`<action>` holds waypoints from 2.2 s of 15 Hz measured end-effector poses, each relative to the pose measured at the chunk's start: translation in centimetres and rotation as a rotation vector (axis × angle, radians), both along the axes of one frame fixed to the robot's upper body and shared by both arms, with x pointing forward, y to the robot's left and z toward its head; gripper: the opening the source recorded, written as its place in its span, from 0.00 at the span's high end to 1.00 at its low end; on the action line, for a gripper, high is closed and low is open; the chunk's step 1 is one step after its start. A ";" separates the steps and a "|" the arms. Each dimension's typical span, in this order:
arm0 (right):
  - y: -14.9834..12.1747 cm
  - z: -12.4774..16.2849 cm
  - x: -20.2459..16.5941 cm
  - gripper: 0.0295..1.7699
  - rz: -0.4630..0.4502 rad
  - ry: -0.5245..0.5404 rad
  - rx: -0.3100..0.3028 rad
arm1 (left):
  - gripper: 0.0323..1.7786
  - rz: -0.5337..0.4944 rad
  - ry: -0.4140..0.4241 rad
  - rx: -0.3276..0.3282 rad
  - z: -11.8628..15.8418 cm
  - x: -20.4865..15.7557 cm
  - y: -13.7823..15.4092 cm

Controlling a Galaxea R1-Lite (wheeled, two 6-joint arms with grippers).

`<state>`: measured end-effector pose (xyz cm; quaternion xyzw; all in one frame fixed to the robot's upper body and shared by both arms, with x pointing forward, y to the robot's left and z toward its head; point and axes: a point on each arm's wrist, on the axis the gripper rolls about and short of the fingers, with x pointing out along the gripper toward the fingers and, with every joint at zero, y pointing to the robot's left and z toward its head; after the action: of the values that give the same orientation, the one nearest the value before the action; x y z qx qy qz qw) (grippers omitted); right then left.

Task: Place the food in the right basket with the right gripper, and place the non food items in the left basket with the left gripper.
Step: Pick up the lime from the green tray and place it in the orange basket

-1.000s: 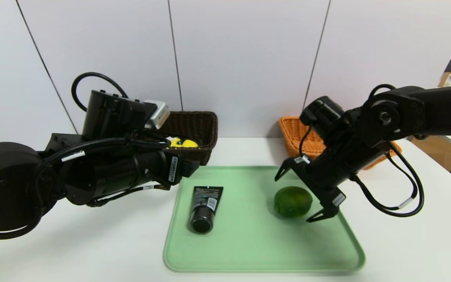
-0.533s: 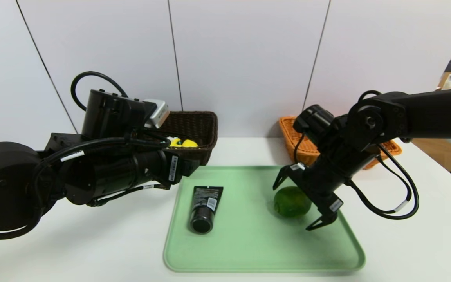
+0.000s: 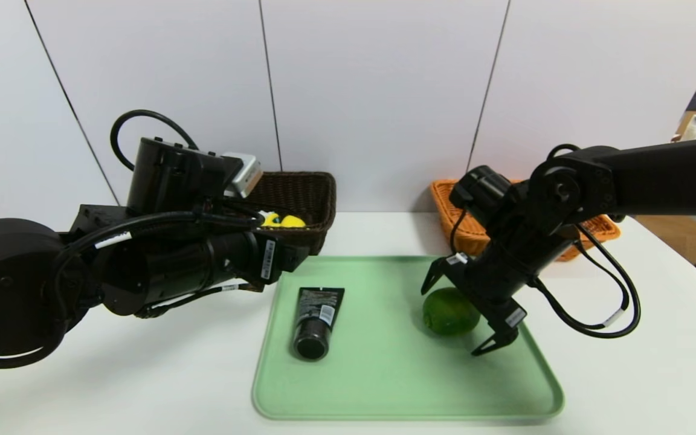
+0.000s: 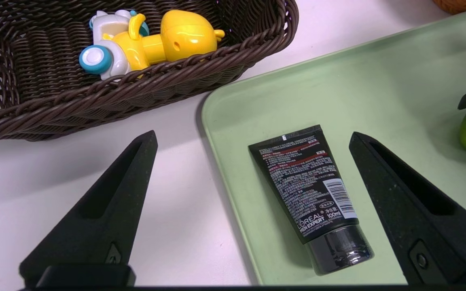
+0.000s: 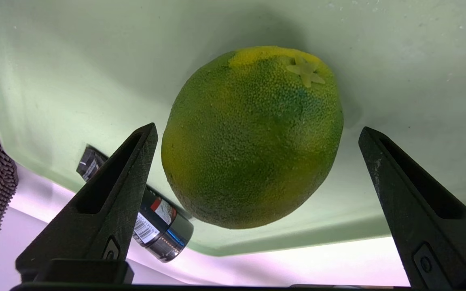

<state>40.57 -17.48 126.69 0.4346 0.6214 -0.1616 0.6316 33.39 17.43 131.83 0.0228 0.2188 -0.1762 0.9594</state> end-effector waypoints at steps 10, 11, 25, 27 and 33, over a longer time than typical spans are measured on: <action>-0.4 0.0 0.1 0.42 -0.001 0.005 -0.008 | 0.05 -0.005 0.004 0.003 -0.2 0.0 -0.2; -0.4 0.1 0.1 0.42 -0.001 0.007 -0.010 | 0.05 -0.005 0.005 0.003 -0.2 0.0 -0.2; -1.6 11.0 -4.9 0.43 0.154 -0.284 0.043 | 0.05 -0.008 0.055 0.045 0.5 -2.1 0.8; -2.4 12.9 -5.5 0.43 0.167 -0.406 -0.032 | 0.05 -0.008 0.076 0.060 0.8 -2.9 1.4; -5.8 16.0 -5.5 0.43 0.181 -0.631 -0.310 | 0.05 0.003 0.091 0.087 1.9 -4.4 2.5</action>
<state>35.11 -23.32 142.65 0.3054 0.3998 -0.0552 0.8624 28.99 19.94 133.72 0.0562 0.2697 -0.1658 0.9469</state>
